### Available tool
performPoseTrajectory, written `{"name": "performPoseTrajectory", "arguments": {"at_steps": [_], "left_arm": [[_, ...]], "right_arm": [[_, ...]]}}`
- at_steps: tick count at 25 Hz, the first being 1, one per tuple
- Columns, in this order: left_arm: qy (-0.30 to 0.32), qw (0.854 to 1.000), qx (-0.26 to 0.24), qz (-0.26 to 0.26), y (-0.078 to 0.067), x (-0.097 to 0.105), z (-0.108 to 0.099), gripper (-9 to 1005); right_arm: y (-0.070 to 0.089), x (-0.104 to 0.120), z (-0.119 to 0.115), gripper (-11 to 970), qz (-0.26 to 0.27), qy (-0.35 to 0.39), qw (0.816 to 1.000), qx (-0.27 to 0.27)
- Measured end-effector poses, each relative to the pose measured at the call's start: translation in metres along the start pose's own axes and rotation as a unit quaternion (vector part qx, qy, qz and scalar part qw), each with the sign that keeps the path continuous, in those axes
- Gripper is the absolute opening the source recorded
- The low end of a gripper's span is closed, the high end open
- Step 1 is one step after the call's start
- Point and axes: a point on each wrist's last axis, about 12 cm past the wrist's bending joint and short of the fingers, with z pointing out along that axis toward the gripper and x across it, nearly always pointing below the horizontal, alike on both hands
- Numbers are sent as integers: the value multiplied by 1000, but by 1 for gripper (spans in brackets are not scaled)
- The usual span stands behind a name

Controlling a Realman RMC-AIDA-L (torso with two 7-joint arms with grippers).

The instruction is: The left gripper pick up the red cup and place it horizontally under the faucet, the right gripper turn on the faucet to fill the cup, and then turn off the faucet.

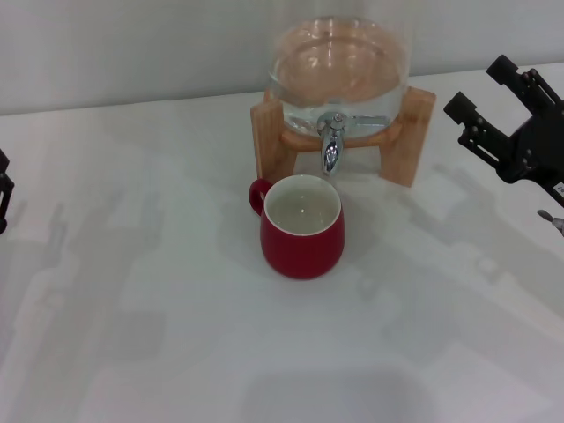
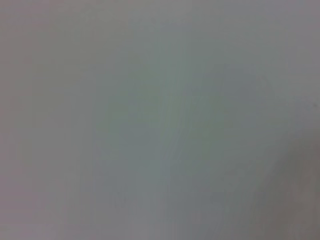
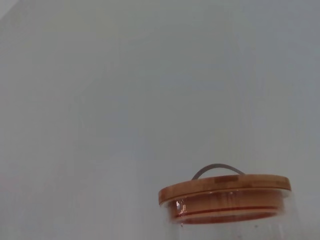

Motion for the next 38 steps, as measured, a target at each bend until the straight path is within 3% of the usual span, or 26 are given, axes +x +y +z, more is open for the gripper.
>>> {"name": "performPoseTrajectory", "arguments": {"at_steps": [16, 21, 30, 38], "left_arm": [[-3, 1000, 2, 0, -1, -1, 3, 515], [-6, 1000, -3, -1, 1, -2, 3, 515], [-20, 996, -79, -25, 19, -3, -8, 515], [-22, 994, -105, -31, 26, -1, -18, 515]], "right_arm": [[-2, -1, -2, 842, -2, -3, 1000, 10], [-12, -6, -7, 842, -11, -20, 998, 55], [-34, -14, -24, 841, -22, -55, 983, 175], [-36, -16, -30, 841, -28, -58, 980, 186]]}}
